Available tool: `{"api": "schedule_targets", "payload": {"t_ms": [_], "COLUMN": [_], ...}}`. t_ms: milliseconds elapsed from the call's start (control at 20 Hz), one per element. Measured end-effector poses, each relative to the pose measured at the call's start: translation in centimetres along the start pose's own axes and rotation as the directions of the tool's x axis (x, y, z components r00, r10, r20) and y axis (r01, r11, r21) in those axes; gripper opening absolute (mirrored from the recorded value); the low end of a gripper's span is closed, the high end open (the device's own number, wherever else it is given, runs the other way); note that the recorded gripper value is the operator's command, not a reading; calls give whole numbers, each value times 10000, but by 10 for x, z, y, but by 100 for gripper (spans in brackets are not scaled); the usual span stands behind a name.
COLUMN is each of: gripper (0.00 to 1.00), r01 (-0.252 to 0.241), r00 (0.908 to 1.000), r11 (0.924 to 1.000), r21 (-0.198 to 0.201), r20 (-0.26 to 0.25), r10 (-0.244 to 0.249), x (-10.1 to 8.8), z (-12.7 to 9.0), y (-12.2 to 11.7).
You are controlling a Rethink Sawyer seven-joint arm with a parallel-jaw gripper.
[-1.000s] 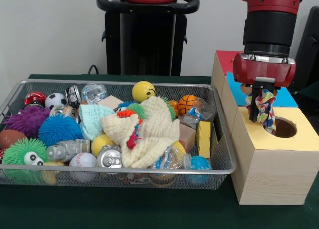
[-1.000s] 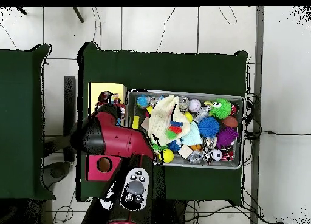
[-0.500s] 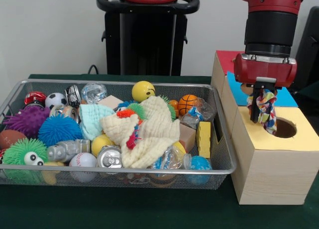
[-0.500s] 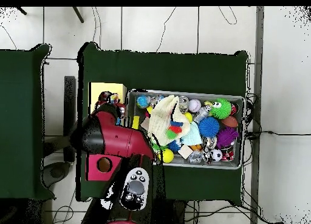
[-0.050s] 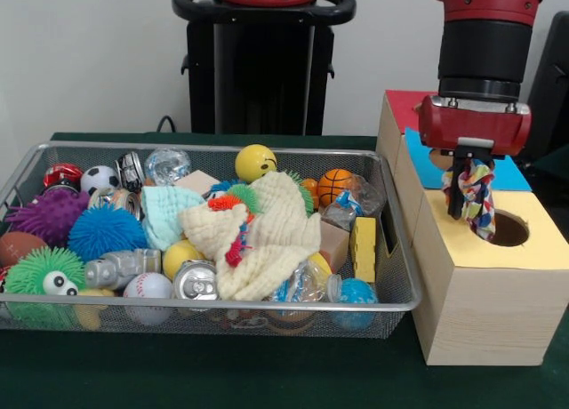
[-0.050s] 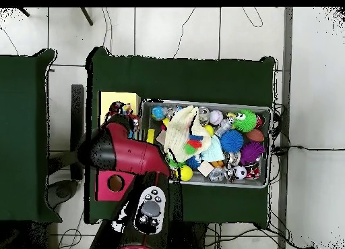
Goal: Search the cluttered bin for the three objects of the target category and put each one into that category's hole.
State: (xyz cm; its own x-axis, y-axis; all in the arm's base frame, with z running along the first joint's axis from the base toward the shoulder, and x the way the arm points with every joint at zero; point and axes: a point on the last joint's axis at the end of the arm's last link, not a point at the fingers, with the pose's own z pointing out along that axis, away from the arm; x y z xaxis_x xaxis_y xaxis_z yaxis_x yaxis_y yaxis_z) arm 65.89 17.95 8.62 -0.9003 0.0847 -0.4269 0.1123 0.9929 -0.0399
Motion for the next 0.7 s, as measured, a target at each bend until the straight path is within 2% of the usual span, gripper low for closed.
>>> {"api": "schedule_targets", "payload": {"t_ms": [700], "gripper": [0], "r01": [-202], "r00": [9998], "r11": [9997], "r21": [-156], "r20": [-29], "r10": [202], "x": [0], "z": [-5], "y": [18]}}
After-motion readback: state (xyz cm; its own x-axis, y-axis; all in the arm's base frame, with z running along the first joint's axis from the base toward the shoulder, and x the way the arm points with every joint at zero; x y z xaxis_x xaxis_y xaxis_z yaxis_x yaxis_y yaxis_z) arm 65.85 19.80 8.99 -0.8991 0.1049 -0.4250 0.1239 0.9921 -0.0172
